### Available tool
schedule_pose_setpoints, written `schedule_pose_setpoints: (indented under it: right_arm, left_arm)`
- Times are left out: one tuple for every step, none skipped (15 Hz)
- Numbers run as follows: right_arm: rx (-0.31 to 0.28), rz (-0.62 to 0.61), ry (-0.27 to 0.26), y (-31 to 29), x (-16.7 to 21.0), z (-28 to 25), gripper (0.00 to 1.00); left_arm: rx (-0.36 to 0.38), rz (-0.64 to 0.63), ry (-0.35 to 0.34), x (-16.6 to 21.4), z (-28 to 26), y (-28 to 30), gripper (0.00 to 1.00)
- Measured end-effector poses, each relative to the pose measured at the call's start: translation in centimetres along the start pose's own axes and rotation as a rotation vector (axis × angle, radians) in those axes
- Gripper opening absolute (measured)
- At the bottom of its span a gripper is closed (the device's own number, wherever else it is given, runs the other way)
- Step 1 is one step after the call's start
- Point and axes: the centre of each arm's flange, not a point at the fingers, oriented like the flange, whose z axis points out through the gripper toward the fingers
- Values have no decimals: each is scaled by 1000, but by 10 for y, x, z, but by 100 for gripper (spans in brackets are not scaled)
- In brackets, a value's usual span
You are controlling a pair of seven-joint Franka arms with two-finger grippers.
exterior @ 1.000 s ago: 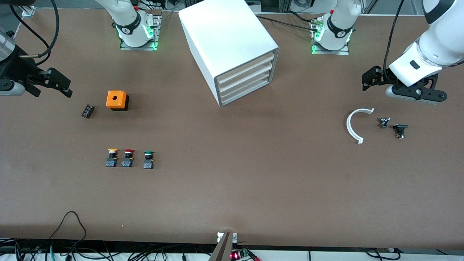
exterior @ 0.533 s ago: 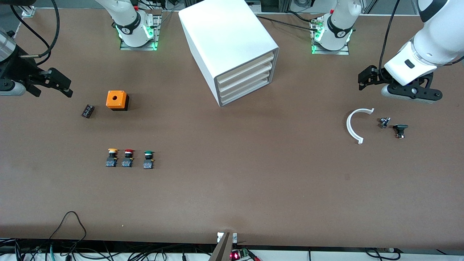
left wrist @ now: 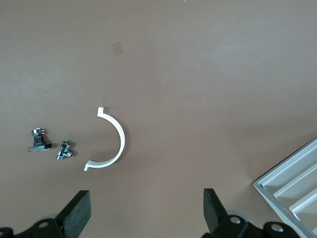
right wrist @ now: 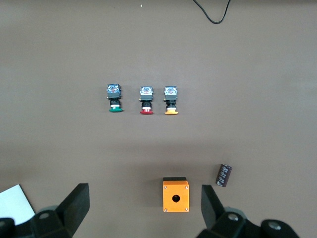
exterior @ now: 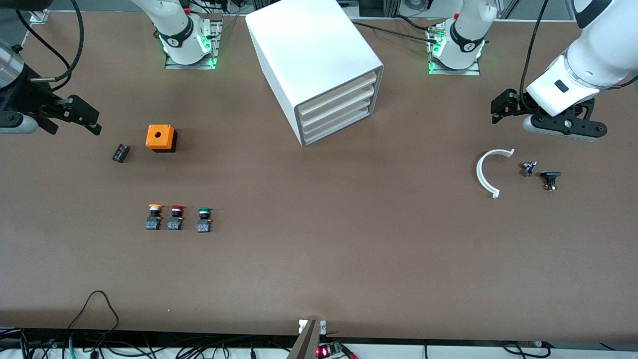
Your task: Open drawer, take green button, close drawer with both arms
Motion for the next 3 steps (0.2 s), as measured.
schedule_pose_setpoints:
  right_arm:
    - [0, 0, -1, 0, 0, 1, 100]
    - [0, 0, -1, 0, 1, 1, 100]
    - [0, 0, -1, 0, 1, 1, 100]
  left_arm:
    - [0, 0, 0, 0, 0, 0, 100]
    - [0, 1, 0, 0, 0, 0, 100]
    - [0, 1, -1, 0, 0, 0, 100]
